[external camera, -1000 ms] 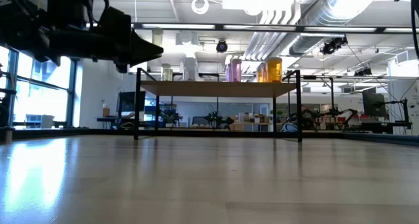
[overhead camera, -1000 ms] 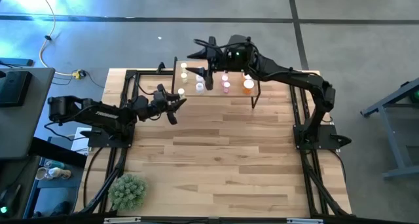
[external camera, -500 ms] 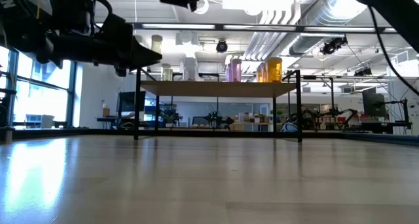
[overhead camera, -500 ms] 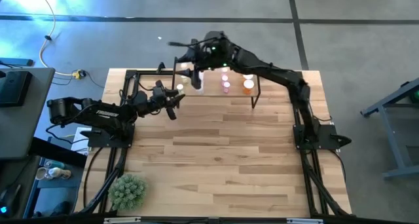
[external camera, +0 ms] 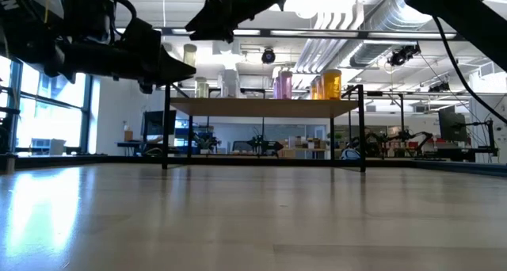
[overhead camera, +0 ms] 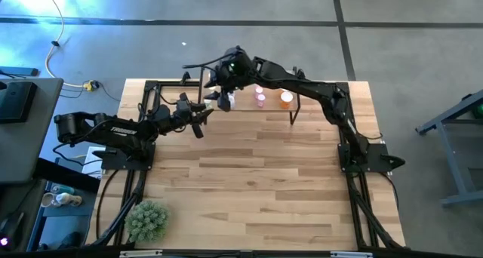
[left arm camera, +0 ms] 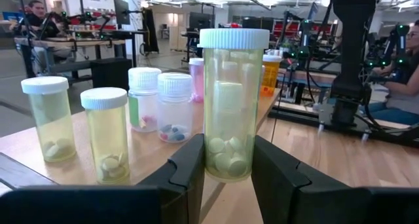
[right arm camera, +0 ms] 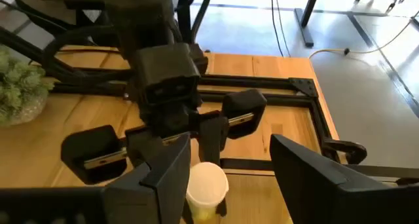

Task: Pick and place medicine bottles onto shelf by color
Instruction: Put the yellow pill bottle aligned with the other yellow pill bottles on the shelf

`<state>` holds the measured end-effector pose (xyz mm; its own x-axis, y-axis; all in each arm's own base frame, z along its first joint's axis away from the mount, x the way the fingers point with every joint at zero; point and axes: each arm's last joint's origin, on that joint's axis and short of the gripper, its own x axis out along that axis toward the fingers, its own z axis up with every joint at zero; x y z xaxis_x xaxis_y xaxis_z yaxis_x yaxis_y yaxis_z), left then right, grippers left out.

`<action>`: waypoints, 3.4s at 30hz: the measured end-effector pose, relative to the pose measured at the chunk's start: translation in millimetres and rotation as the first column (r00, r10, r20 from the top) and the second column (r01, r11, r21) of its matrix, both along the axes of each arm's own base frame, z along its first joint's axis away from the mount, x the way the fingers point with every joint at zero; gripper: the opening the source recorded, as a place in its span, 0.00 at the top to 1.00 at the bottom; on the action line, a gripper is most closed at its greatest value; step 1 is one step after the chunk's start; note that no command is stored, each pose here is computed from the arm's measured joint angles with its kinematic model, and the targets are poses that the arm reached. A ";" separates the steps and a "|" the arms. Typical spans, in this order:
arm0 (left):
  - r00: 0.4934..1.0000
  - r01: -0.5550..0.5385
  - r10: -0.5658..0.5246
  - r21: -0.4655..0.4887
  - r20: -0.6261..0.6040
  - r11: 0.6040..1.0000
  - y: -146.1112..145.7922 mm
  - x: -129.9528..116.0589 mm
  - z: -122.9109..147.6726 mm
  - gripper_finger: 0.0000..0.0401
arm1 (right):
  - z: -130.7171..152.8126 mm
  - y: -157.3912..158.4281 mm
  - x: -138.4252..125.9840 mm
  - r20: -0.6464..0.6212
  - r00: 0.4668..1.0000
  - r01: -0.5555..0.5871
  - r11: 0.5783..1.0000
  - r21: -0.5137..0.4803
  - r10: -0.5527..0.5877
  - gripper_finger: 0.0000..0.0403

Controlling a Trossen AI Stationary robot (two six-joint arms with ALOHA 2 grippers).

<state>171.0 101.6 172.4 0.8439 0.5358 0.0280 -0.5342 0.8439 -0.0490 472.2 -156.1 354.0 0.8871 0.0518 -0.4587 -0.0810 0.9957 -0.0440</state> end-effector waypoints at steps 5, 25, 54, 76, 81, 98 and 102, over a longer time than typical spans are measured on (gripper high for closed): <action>1.000 0.000 0.000 0.000 0.000 1.000 0.0 0.0 0.0 0.76 | -6.1 5.2 3.5 -0.025 1.000 -0.011 1.000 0.012 0.012 0.50; 1.000 0.005 -0.004 0.042 -0.012 0.999 -0.4 0.2 1.1 0.76 | -20.5 15.3 9.9 -0.102 0.994 0.034 0.999 0.033 -0.030 0.50; 1.000 -0.008 0.008 0.060 -0.001 0.998 0.0 0.0 3.1 0.76 | -21.0 16.2 9.4 -0.109 0.994 0.029 0.998 0.061 -0.022 0.71; 1.000 -0.005 0.006 0.087 -0.019 0.996 -0.1 0.1 3.1 0.67 | -21.3 15.7 9.3 -0.114 0.993 0.048 0.998 0.049 -0.043 0.72; 0.999 -0.002 0.005 0.103 -0.036 0.995 -0.3 0.2 2.6 0.57 | -21.4 15.6 9.2 -0.116 0.992 0.051 0.998 0.047 -0.045 0.72; 0.997 -0.076 0.077 0.080 -0.005 0.994 1.0 -2.2 5.5 0.41 | -3.5 4.2 -4.9 -0.099 0.987 0.125 0.992 -0.023 -0.127 0.72; 0.997 -0.076 0.076 0.078 0.008 0.994 -0.1 -3.8 8.5 0.40 | 4.8 3.8 -9.1 -0.082 0.984 0.152 0.987 -0.051 -0.156 0.72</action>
